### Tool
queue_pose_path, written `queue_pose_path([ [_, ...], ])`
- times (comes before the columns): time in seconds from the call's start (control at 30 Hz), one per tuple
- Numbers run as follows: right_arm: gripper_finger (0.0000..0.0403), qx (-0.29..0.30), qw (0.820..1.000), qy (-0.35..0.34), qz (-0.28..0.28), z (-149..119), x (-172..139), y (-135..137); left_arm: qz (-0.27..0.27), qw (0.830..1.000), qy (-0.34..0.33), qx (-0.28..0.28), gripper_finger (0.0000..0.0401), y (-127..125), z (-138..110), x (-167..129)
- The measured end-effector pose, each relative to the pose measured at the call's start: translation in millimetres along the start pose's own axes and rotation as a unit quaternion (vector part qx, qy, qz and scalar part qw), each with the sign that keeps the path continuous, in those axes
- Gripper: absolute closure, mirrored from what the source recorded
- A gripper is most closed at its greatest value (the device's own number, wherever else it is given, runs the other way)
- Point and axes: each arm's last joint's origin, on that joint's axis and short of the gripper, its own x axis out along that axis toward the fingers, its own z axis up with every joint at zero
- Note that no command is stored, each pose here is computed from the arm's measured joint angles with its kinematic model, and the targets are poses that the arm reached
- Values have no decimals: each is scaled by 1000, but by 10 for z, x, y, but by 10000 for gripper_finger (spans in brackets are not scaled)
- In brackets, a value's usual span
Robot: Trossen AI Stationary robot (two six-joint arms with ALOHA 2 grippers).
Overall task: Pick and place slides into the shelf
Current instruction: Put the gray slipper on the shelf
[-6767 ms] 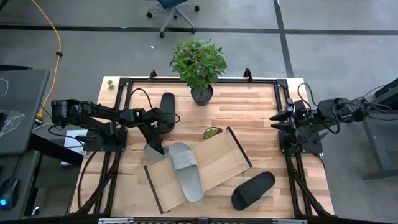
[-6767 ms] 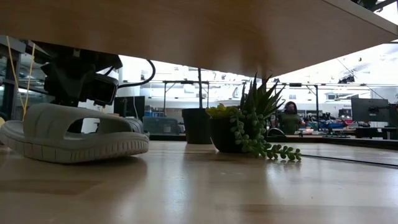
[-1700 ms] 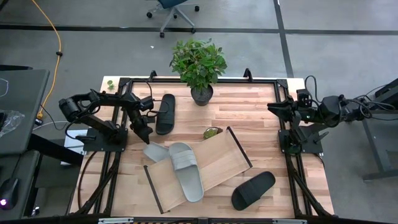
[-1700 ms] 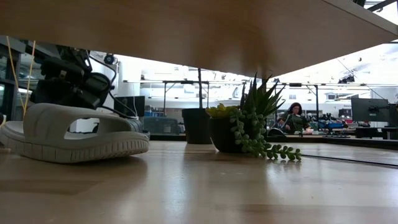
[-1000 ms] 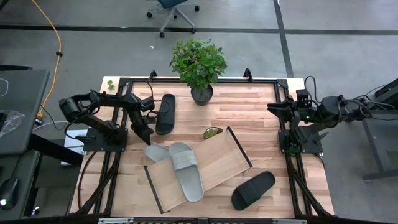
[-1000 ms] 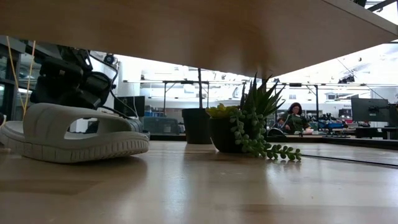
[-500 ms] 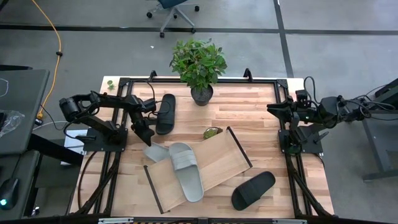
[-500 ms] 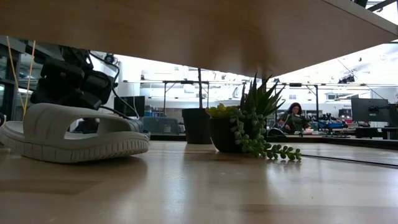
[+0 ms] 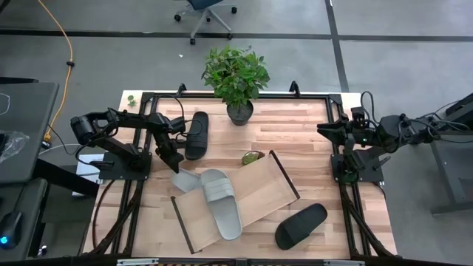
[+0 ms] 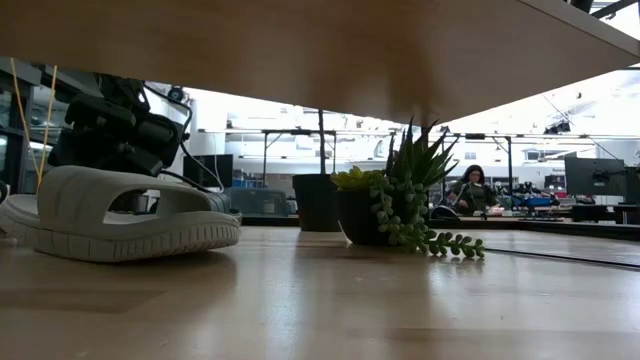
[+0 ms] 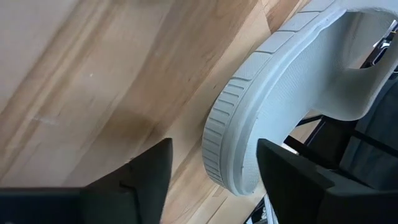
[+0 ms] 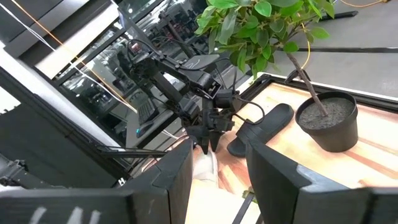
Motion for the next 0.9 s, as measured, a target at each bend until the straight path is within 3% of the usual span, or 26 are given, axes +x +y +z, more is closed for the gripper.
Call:
queue_pose_path([
  [0.77, 261, -6, 1000, -1, -5, -3, -1, -6, 5, 1000, -1, 14, 379, 3, 3, 1],
  [0.9, 261, -6, 1000, -1, -6, -3, -1, -7, 5, 1000, -1, 15, 396, 3, 2, 1],
])
